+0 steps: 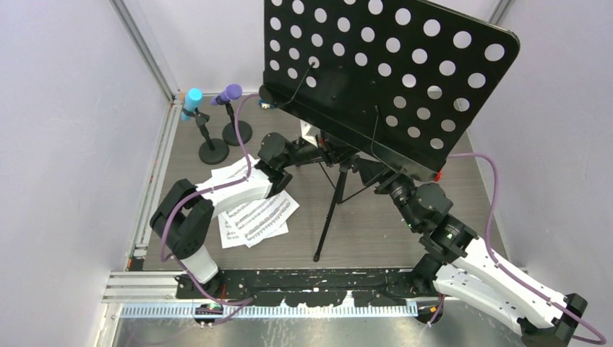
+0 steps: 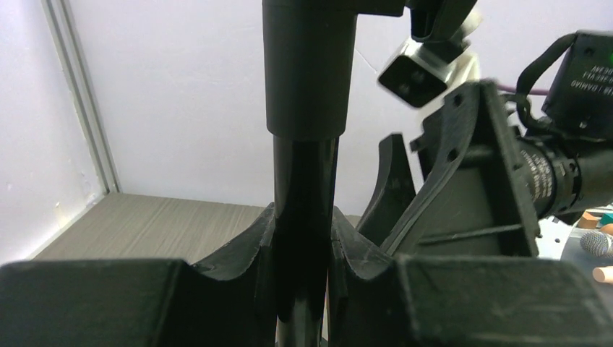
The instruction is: Pack up the instrument practice props
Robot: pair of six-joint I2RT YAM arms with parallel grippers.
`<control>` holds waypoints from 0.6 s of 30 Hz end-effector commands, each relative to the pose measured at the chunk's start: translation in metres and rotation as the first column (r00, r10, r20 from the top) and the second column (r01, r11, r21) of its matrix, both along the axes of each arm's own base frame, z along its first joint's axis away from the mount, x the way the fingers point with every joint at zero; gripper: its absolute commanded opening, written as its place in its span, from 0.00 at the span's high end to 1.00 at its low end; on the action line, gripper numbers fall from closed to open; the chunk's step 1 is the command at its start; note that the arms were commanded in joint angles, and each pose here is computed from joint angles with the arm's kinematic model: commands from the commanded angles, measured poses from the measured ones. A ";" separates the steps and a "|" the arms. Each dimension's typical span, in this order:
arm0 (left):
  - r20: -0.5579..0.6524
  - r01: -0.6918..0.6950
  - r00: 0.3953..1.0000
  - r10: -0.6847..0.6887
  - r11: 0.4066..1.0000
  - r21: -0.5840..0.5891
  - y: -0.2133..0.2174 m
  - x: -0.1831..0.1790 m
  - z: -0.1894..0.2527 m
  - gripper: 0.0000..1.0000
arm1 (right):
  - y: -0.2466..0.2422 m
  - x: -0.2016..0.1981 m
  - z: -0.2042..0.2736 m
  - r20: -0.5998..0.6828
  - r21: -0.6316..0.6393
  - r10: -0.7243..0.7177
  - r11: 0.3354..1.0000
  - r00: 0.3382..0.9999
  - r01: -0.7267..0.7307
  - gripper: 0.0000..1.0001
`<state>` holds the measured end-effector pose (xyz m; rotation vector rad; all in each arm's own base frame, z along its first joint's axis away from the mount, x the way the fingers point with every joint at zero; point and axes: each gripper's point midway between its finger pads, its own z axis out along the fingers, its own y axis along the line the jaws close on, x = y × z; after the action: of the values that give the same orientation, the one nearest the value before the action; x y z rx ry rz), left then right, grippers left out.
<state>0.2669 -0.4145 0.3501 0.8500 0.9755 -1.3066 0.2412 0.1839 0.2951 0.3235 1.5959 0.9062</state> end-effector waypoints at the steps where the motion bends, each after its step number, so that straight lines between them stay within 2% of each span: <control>1: -0.149 0.013 0.989 -0.004 0.998 0.054 -0.003 0.005 -0.019 1.00 | -0.026 -0.004 0.023 0.118 -0.128 -0.056 0.989 0.991 0.071 0.34; 3: -0.148 0.009 0.989 -0.001 0.998 0.054 -0.002 0.005 -0.018 1.00 | -0.033 -0.009 0.020 0.150 -0.170 -0.050 0.983 0.987 0.076 0.26; 6: -0.147 0.007 0.989 0.001 0.998 0.056 -0.001 0.005 -0.018 1.00 | -0.034 -0.020 0.013 0.206 -0.216 0.006 0.976 0.979 0.039 0.22; 8: -0.147 0.004 0.989 0.004 0.998 0.059 -0.001 0.005 -0.020 1.00 | -0.024 -0.028 0.001 0.259 -0.305 0.104 0.952 0.960 -0.021 0.20; 12: -0.152 -0.004 0.988 0.013 0.998 0.063 0.002 0.004 -0.023 1.00 | -0.002 -0.043 -0.019 0.343 -0.468 0.308 0.875 0.887 -0.123 0.04; 14: -0.151 -0.006 0.988 0.015 0.998 0.061 0.003 0.004 -0.022 1.00 | 0.002 -0.045 -0.019 0.377 -0.467 0.328 0.875 0.867 -0.128 0.02; 18: -0.154 -0.004 0.988 0.013 0.998 0.059 0.003 0.003 -0.023 1.00 | 0.018 -0.047 -0.022 0.373 -0.353 0.340 0.913 0.864 -0.207 0.04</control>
<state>0.2667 -0.4133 0.3490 0.8485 0.9768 -1.2993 0.2022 0.1838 0.2432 -0.3025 1.4957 0.7220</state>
